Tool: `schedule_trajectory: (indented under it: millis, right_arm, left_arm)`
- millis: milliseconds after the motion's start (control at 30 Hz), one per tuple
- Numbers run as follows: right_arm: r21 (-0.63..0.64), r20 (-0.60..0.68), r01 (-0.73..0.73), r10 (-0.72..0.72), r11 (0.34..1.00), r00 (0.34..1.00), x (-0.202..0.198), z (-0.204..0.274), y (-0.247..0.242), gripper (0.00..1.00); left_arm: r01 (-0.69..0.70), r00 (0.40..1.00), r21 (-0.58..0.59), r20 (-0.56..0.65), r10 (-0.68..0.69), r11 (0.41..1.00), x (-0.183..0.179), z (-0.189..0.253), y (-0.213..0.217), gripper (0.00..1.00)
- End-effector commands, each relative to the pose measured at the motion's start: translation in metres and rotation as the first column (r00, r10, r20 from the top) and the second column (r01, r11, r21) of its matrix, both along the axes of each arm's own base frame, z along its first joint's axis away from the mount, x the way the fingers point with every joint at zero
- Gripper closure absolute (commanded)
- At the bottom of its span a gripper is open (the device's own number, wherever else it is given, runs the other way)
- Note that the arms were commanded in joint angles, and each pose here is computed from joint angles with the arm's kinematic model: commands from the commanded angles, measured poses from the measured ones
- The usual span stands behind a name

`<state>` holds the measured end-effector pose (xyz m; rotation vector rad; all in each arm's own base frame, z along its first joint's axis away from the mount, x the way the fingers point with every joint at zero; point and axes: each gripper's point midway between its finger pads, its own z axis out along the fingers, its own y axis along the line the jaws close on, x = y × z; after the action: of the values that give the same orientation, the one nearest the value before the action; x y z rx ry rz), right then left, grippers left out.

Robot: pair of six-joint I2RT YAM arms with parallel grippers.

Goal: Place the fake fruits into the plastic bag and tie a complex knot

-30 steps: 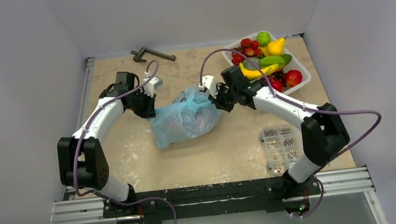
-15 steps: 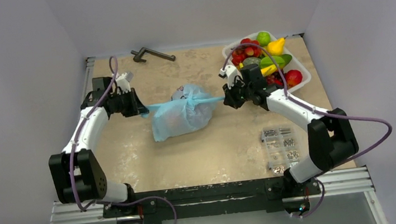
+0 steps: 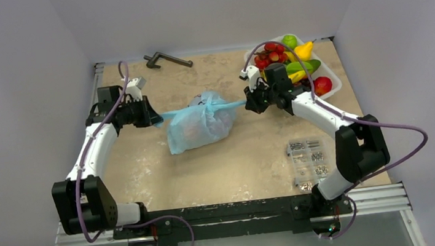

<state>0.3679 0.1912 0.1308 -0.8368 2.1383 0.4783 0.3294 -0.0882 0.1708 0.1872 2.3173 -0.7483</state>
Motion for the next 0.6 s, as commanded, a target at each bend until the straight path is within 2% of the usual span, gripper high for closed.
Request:
schedule_trajectory:
  millis: [0,133,300,400,500,567]
  right_arm:
    - [-0.108,0.003,0.096,-0.096,0.99,0.995,0.014,-0.02,-0.037,1.0]
    - [-0.129,-0.052,0.075,-0.083,0.989,0.995,0.016,-0.038,-0.033,1.0]
    - [-0.248,-0.054,0.132,-0.15,0.96,0.987,0.006,-0.062,-0.076,1.0]
    - [-0.297,-0.088,0.128,-0.161,0.946,0.983,-0.007,-0.079,-0.092,1.0]
    - [-0.29,-0.072,0.138,-0.165,0.947,0.984,-0.003,-0.073,-0.09,1.0]
    - [-0.255,-0.055,0.138,-0.157,0.957,0.986,0.009,-0.058,-0.079,1.0]
  left_arm:
    - [-0.086,0.996,0.103,0.006,0.086,0.991,0.011,-0.025,0.026,1.0]
    - [-0.07,0.993,0.082,-0.087,0.077,0.994,0.005,-0.042,0.019,1.0]
    - [-0.149,0.965,0.143,-0.193,0.175,0.979,-0.008,-0.076,0.052,1.0]
    - [-0.172,0.944,0.137,-0.259,0.203,0.975,-0.02,-0.088,0.054,1.0]
    - [-0.19,0.934,0.093,-0.289,0.209,0.977,-0.022,-0.092,0.045,1.0]
    - [-0.147,0.957,0.058,-0.244,0.157,0.987,-0.016,-0.08,0.036,1.0]
